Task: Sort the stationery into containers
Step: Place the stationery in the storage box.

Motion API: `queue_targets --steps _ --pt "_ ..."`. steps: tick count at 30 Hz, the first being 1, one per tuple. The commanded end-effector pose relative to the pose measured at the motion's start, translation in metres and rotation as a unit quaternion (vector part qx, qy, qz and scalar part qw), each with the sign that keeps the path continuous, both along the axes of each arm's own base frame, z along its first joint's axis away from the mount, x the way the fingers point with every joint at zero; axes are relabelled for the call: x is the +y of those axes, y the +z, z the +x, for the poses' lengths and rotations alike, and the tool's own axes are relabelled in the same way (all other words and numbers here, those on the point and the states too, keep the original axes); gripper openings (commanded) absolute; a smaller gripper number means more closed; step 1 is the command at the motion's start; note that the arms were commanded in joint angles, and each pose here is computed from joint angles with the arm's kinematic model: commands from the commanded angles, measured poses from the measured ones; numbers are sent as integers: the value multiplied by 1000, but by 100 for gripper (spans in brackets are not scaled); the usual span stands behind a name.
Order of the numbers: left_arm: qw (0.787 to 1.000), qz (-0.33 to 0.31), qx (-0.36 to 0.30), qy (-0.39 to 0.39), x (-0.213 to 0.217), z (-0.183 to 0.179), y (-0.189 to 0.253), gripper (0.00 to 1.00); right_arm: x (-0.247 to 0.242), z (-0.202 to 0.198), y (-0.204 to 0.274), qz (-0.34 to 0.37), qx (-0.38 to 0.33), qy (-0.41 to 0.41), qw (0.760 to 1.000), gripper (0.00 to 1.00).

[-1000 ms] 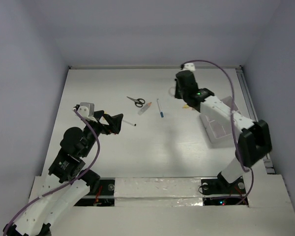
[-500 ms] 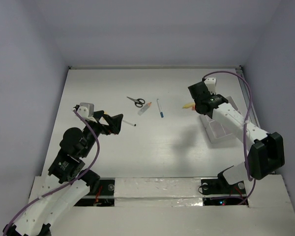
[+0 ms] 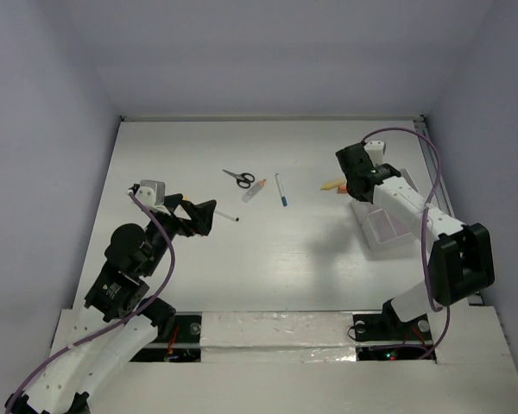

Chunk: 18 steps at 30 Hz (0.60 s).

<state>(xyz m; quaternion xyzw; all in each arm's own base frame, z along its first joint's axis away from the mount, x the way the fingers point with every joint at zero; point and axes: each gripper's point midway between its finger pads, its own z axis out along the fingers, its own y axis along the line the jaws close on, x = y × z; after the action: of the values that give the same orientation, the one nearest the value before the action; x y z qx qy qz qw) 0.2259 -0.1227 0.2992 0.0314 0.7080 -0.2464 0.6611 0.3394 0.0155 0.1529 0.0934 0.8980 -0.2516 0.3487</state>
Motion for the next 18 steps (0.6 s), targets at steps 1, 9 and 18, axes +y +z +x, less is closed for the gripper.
queue_targets --steps 1,9,18 --pt "999 -20 -28 -9 -3 -2 23 98 -7 5 -4 -12 2 -9 1000 2" --pt "999 -17 -25 -10 -4 -1 22 98 -12 12 -9 -5 7 -11 1000 9" --pt "1000 -15 -21 -9 -5 1 19 98 -11 16 -12 5 3 -8 1000 31"
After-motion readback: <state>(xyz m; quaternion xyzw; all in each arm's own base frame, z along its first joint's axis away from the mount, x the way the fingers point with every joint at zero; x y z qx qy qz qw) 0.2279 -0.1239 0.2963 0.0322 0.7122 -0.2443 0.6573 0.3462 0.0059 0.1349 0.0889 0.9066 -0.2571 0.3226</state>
